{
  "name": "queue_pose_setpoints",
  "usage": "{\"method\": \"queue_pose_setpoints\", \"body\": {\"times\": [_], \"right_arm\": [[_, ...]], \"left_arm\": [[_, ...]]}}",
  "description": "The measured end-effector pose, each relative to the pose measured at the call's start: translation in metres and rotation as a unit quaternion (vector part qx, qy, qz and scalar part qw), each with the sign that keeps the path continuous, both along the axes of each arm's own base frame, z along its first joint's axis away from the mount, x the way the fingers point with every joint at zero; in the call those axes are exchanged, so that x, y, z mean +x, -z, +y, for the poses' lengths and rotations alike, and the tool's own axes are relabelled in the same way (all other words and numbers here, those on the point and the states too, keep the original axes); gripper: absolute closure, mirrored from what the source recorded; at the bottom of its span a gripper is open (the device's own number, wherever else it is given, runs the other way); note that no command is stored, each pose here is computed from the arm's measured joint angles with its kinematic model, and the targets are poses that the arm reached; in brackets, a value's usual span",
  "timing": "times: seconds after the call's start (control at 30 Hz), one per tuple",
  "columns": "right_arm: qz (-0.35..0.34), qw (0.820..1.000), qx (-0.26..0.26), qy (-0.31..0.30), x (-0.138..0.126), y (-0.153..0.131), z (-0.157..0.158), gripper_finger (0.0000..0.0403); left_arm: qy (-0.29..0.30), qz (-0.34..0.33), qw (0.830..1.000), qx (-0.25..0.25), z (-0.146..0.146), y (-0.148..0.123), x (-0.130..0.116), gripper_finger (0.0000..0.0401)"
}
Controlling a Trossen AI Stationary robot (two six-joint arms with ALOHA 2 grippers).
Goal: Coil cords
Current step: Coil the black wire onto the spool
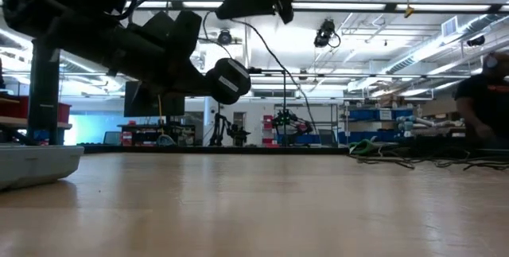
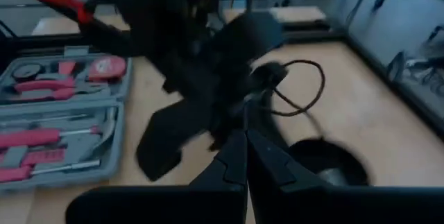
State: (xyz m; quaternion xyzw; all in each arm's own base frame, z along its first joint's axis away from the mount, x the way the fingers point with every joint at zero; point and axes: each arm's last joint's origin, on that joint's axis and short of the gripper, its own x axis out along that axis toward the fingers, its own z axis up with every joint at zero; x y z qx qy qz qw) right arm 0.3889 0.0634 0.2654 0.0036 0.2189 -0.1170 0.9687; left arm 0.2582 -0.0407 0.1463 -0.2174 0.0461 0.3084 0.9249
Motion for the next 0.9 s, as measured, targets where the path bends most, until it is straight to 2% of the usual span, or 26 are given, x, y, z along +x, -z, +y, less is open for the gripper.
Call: {"method": "queue_pose_setpoints", "body": {"times": [0.27, 0.43, 0.7, 0.9], "right_arm": [[0.111, 0.993, 0.018, 0.032, -0.003, 0.041, 0.009, 0.0403], [0.12, 0.992, 0.022, 0.036, -0.001, 0.05, 0.015, 0.0403], [0.196, 0.978, 0.024, 0.061, -0.013, 0.067, 0.021, 0.0403], [0.246, 0.964, 0.012, 0.098, -0.027, 0.072, 0.023, 0.0403]], "left_arm": [[0.008, -0.038, 0.999, 0.008, -0.002, -0.009, 0.002, 0.0401], [0.014, -0.045, 0.999, 0.006, -0.003, -0.01, 0.003, 0.0401], [0.035, -0.088, 0.995, 0.001, -0.003, -0.014, -0.002, 0.0401], [0.06, -0.132, 0.989, -0.002, 0.0, -0.012, -0.017, 0.0401]]}}
